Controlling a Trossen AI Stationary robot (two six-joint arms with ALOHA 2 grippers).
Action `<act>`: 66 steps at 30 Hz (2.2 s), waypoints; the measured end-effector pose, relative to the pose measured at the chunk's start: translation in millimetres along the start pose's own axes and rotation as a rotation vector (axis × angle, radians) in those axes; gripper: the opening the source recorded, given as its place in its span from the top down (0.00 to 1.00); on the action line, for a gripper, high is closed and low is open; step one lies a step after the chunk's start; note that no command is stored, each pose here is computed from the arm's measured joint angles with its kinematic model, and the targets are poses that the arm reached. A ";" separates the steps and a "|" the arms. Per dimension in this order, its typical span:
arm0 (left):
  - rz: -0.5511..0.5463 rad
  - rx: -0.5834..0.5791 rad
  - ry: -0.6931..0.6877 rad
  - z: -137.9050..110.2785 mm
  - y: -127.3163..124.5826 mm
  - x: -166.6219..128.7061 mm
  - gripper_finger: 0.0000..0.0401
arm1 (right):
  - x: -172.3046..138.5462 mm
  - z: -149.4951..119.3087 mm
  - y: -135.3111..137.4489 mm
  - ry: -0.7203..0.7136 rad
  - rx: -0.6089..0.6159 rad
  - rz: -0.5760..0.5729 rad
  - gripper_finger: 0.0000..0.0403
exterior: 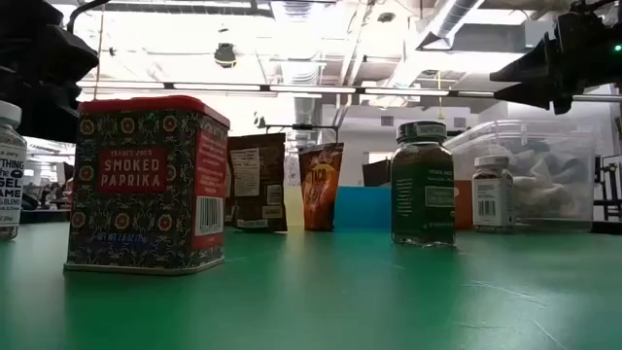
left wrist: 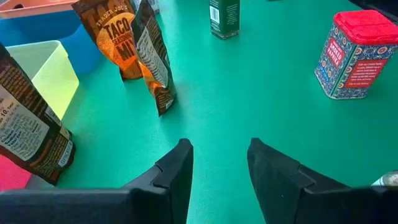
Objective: Sort spices by type
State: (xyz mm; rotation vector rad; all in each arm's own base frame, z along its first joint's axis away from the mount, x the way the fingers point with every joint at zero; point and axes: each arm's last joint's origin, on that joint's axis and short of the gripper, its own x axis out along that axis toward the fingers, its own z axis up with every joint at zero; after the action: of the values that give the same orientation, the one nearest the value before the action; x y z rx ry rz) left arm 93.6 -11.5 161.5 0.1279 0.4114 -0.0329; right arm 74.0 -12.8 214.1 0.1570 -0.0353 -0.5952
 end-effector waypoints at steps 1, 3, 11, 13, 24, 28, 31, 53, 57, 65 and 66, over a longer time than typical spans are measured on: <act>0.000 0.000 0.000 0.0 0.0 0.0 0.64 | 0.0 0.1 0.0 0.000 0.000 0.000 0.25; -0.001 0.000 0.000 0.0 0.0 0.0 0.64 | 0.0 -0.1 0.0 0.000 0.000 0.000 0.25; 0.000 0.000 0.000 0.0 0.0 0.0 0.64 | 0.0 0.0 0.0 0.000 -0.003 0.000 0.25; 0.000 0.000 0.000 0.0 0.0 0.0 0.64 | 0.0 -0.1 0.0 0.000 -0.004 0.000 0.25; 0.000 0.000 0.000 0.0 0.0 0.0 0.64 | 0.0 0.0 0.0 0.000 -0.003 0.000 0.25; -0.001 0.000 0.000 0.0 0.0 0.0 0.64 | 0.0 0.0 0.0 0.000 -0.002 0.000 0.25; 0.000 0.000 0.000 0.0 0.0 0.0 0.64 | 0.0 0.0 0.0 0.000 -0.002 0.000 0.25; 0.016 0.236 -0.001 0.4 0.5 0.0 0.64 | 0.0 0.0 0.0 0.000 0.000 0.000 0.25; 0.066 0.251 -0.091 9.1 2.0 0.0 0.64 | 0.0 0.0 0.0 0.000 0.000 0.000 0.25; 0.042 -0.143 -0.293 26.9 3.3 -3.4 0.64 | 0.0 0.1 0.0 -0.001 -0.003 0.000 0.25; 0.039 -0.184 -0.295 26.9 3.4 -3.4 0.64 | 0.0 0.1 0.0 -0.001 -0.003 0.000 0.25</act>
State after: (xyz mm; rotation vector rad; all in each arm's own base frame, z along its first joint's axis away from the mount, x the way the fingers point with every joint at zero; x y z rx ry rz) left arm 101.4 -11.6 187.7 -0.0508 0.1162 0.0241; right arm 74.0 -12.8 214.2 0.1542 -0.0354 -0.5952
